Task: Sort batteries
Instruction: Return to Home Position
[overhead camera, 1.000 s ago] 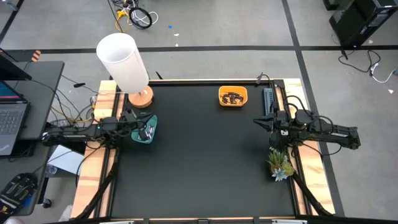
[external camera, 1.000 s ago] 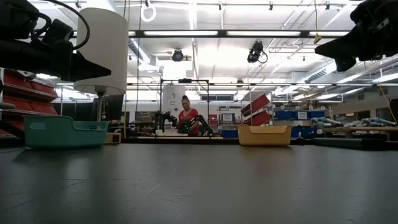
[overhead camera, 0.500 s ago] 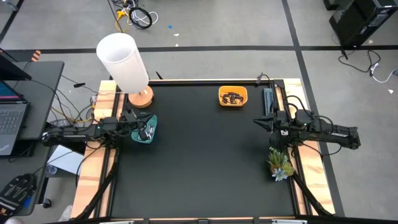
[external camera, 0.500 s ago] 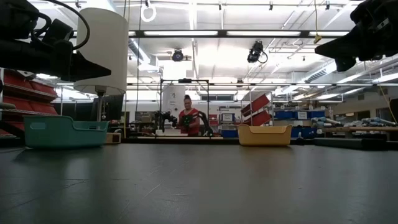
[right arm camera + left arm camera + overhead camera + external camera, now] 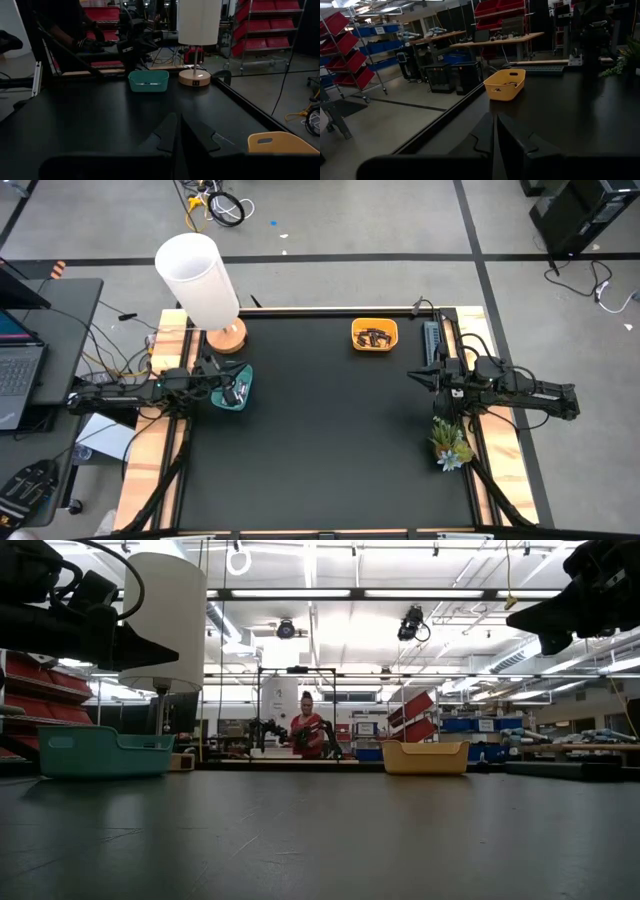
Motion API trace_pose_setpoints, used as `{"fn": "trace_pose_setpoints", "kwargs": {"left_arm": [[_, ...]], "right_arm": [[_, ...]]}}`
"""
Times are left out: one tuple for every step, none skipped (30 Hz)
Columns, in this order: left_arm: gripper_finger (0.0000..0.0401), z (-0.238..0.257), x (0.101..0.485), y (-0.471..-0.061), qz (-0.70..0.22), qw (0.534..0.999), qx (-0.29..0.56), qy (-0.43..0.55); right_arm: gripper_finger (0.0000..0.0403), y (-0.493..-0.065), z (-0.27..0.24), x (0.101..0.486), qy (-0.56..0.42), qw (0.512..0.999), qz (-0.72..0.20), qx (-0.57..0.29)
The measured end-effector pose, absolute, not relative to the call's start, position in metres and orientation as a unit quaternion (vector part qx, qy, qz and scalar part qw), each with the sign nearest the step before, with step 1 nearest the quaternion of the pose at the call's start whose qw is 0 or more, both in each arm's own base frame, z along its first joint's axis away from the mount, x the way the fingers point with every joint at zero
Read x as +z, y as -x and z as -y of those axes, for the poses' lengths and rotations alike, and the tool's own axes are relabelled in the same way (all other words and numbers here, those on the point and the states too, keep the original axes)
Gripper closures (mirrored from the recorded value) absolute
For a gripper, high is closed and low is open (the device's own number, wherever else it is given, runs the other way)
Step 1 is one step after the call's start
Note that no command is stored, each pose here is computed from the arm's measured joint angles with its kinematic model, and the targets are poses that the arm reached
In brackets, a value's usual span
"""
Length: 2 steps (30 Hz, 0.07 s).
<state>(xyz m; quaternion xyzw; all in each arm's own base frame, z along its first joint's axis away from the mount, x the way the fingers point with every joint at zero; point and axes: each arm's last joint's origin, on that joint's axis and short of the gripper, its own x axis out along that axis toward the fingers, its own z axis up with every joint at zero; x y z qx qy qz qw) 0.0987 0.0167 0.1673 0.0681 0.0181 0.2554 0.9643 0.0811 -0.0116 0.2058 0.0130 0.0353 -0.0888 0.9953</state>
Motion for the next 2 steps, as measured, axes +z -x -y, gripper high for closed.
{"fn": "trace_pose_setpoints", "kwargs": {"left_arm": [[0.0366,-0.0167,0.1673,-0.0987,-0.018,0.964,0.255,-0.068],[0.0366,-0.0167,0.1673,-0.0987,-0.018,0.964,0.255,-0.068]], "right_arm": [[0.0369,-0.0811,0.0116,0.2058,-0.013,0.995,-0.035,-0.089],[0.0368,-0.0811,0.0117,0.2058,-0.013,0.995,-0.035,-0.089]]}}
